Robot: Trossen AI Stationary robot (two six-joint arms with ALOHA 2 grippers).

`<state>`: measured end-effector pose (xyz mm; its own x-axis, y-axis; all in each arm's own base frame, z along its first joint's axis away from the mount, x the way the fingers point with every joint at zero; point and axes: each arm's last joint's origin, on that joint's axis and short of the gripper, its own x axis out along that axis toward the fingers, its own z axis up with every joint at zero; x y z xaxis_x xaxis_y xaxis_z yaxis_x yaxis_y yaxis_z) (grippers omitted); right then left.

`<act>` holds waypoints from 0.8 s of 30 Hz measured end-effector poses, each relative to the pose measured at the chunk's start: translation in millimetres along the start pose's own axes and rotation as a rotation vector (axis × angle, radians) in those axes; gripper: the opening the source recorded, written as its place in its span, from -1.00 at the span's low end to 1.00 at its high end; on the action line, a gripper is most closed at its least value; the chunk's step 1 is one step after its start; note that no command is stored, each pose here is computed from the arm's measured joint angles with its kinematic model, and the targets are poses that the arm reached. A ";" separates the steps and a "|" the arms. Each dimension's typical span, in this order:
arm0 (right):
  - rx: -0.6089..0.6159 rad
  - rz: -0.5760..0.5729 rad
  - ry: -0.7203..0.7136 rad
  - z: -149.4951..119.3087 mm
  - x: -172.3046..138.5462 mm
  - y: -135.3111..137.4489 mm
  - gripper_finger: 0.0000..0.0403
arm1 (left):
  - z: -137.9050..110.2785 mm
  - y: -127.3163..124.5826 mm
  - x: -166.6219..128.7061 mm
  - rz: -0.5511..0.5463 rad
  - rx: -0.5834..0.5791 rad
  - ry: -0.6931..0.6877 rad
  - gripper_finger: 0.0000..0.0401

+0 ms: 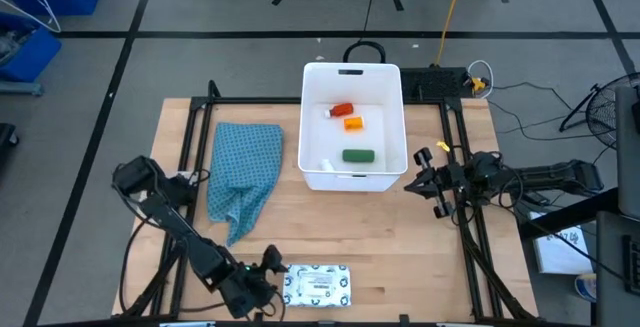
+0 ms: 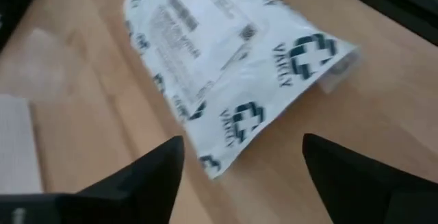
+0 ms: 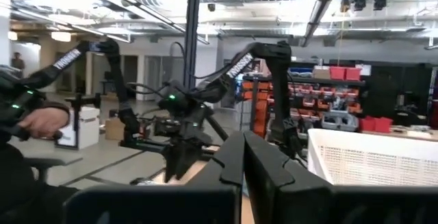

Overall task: Pick & place medical supplies in basket/bin
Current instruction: Put the white mailer bag into the white bin

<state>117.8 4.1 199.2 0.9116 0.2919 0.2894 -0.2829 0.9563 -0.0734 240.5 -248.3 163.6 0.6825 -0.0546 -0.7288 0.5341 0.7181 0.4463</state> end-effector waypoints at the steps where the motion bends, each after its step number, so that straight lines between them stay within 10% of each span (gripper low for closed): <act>1: -0.009 0.002 -0.001 0.0 0.2 0.6 -1.00 | 0.4 -0.9 1.6 -0.007 0.010 -0.002 0.52; 14: -0.064 0.017 -0.010 0.6 1.0 2.5 -1.00 | -2.0 7.4 28.2 0.001 0.040 -0.001 0.29; 24: -0.064 0.008 -0.009 0.5 0.9 2.2 -1.00 | -3.0 12.1 29.1 -0.058 0.044 -0.003 -0.89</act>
<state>117.9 6.5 199.8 0.9066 0.2998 0.2971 -0.2704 0.9530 -0.1366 265.4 -239.1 146.2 0.6513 -0.0968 -0.7526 0.5939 0.6823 0.4262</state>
